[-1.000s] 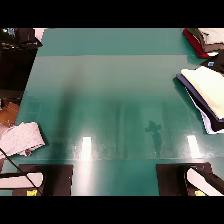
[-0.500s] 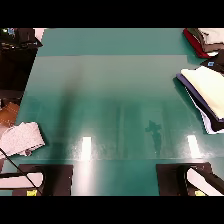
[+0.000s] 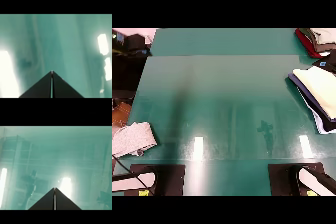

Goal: Fold the shirts.

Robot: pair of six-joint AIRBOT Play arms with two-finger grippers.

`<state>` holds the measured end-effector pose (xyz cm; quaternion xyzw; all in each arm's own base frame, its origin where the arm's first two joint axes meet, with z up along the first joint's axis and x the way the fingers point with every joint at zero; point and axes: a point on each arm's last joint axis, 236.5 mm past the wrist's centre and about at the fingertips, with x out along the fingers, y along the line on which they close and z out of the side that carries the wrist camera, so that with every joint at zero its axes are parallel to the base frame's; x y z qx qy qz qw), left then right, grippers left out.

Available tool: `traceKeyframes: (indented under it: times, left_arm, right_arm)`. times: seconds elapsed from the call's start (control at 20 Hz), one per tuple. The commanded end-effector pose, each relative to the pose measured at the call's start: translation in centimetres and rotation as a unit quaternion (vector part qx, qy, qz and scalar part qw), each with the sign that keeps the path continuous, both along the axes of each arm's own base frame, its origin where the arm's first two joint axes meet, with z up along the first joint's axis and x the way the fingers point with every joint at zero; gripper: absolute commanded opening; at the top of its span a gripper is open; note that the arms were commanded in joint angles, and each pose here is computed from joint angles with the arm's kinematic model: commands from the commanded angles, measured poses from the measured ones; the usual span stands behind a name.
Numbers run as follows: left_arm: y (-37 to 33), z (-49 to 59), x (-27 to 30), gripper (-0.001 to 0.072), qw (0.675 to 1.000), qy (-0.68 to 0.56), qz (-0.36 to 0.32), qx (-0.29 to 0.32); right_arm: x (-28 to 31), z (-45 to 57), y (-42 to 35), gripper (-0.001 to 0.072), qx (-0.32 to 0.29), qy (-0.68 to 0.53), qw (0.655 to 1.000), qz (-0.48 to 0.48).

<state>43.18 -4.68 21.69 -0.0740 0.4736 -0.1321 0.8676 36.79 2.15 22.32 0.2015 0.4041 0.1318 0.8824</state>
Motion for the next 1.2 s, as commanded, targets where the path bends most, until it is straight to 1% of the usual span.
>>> traceKeyframes:
  times: [0.0,0.1,0.25,0.3,0.35,0.4,0.45,0.5,0.55,0.65,0.9,1.0,1.05,1.15]
  left_arm:
    - [4.6,-2.5,-5.9,0.0021,0.991,0.085,0.051,0.089]
    - [6.6,-4.9,-10.0,0.0022,0.980,0.134,0.072,0.132]
    - [9.6,-10.1,-16.1,0.0024,0.952,0.216,0.094,0.195]
    - [10.1,-12.0,-17.9,0.0024,0.942,0.245,0.094,0.208]
    - [10.4,-14.1,-19.5,0.0045,0.933,0.273,0.089,0.216]
    - [10.6,-15.9,-20.8,0.0305,0.925,0.297,0.085,0.222]
    - [11.0,-17.7,-21.9,0.0623,0.915,0.319,0.084,0.232]
    - [11.8,-19.1,-22.6,0.0655,0.906,0.331,0.093,0.247]
    - [12.6,-20.5,-23.1,0.0655,0.898,0.337,0.100,0.264]
    - [13.4,-22.7,-23.5,0.0656,0.893,0.337,0.094,0.283]
    - [13.4,-25.9,-23.4,0.0654,0.900,0.319,0.090,0.283]
    - [13.4,-26.0,-23.0,0.0653,0.902,0.312,0.100,0.281]
    - [13.4,-26.0,-23.0,0.0621,0.902,0.311,0.103,0.280]
    - [13.3,-26.0,-23.0,0.0135,0.902,0.311,0.101,0.280]
  right_arm:
    - [0.0,0.0,0.0,0.0014,0.000,0.000,1.000,0.000]
    - [0.2,0.1,-0.1,0.0014,-0.007,-0.008,1.000,0.004]
    - [0.4,0.2,-0.1,0.0014,-0.008,-0.012,1.000,0.003]
    - [0.4,0.2,-0.1,0.0015,-0.008,-0.012,1.000,0.003]
    - [0.4,0.2,-0.2,0.0015,-0.008,-0.012,1.000,0.003]
    - [0.4,0.2,-0.2,0.0014,-0.008,-0.012,1.000,0.003]
    - [0.4,0.2,-0.2,0.0014,-0.008,-0.012,1.000,0.003]
    - [0.4,0.2,-0.2,0.0014,-0.009,-0.013,1.000,0.004]
    - [0.3,0.2,-0.1,0.0014,-0.012,-0.014,1.000,0.007]
    - [0.3,0.2,-0.1,0.0014,-0.013,-0.014,1.000,0.009]
    - [0.3,0.1,-0.1,0.0014,-0.013,-0.014,1.000,0.009]
    - [0.3,0.1,-0.1,0.0014,-0.013,-0.014,1.000,0.009]
    - [0.3,0.1,-0.1,0.0014,-0.013,-0.014,1.000,0.009]
    - [0.3,0.2,-0.1,0.0014,-0.013,-0.014,1.000,0.009]
